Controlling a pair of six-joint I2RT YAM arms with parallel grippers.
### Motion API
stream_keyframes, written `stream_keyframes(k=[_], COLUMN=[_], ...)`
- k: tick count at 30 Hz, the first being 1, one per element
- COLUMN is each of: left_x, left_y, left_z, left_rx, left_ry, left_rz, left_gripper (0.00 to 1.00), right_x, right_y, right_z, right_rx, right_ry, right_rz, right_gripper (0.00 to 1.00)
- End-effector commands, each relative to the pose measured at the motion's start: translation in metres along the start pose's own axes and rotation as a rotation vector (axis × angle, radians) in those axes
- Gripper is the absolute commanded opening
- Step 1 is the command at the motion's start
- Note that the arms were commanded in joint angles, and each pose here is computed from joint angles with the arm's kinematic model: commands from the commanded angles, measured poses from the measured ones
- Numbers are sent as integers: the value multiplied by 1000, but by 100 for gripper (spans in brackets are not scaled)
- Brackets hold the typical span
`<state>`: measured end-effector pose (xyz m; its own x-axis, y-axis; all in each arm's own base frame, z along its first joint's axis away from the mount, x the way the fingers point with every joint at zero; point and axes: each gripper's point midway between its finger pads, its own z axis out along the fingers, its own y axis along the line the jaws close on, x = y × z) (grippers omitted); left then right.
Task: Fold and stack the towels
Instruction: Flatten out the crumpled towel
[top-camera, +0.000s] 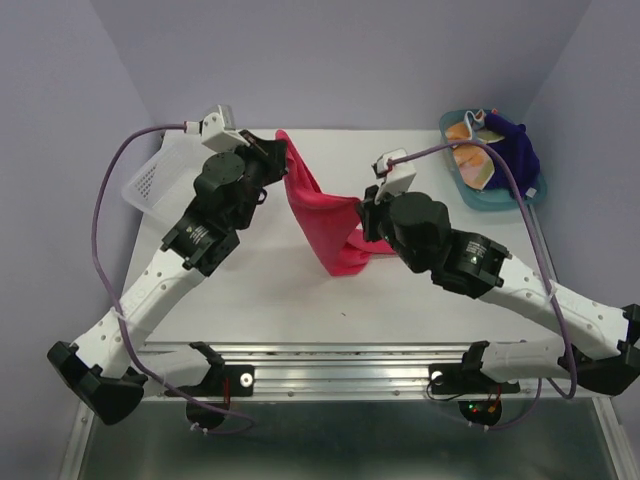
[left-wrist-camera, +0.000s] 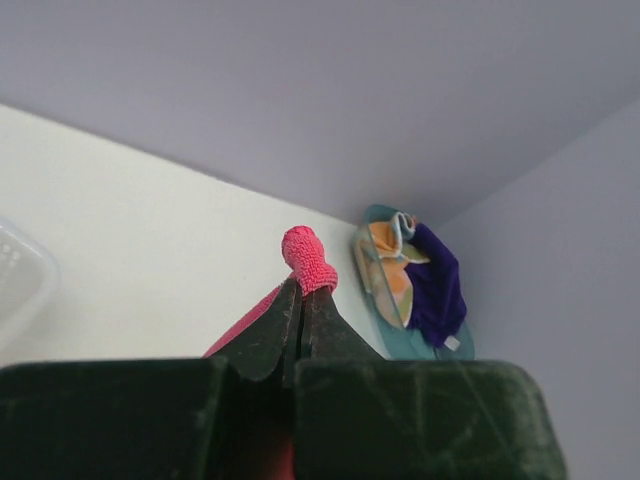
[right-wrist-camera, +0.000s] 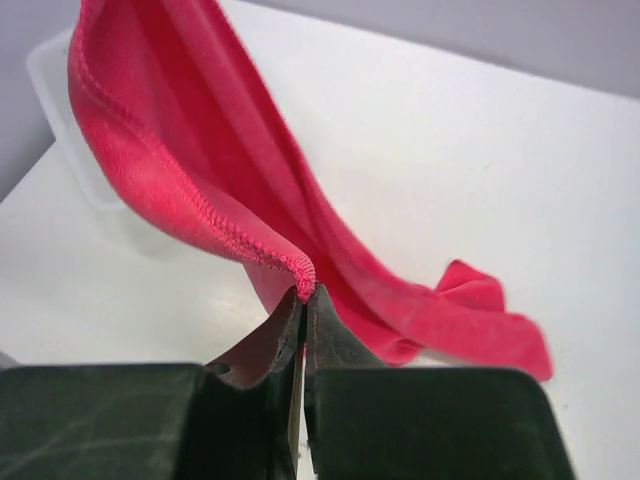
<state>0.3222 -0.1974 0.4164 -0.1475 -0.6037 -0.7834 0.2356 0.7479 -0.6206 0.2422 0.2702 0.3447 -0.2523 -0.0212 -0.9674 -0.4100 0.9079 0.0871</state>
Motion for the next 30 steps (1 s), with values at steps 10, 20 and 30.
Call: stream_keyframes(k=[10, 20, 30], left_x=[-93, -171, -215], left_y=[4, -63, -96], left_z=[50, -9, -64], left_rx=[-313, -40, 123], left_ry=[-234, -334, -387], left_rz=[112, 10, -30], left_gripper=[0, 0, 0], right_x=[-141, -249, -277], right_y=[-85, -69, -39], right_z=[71, -11, -84], right_rx=[22, -91, -310], right_ry=[-168, -435, -509], right_rz=[-24, -88, -126], right_gripper=[1, 1, 1])
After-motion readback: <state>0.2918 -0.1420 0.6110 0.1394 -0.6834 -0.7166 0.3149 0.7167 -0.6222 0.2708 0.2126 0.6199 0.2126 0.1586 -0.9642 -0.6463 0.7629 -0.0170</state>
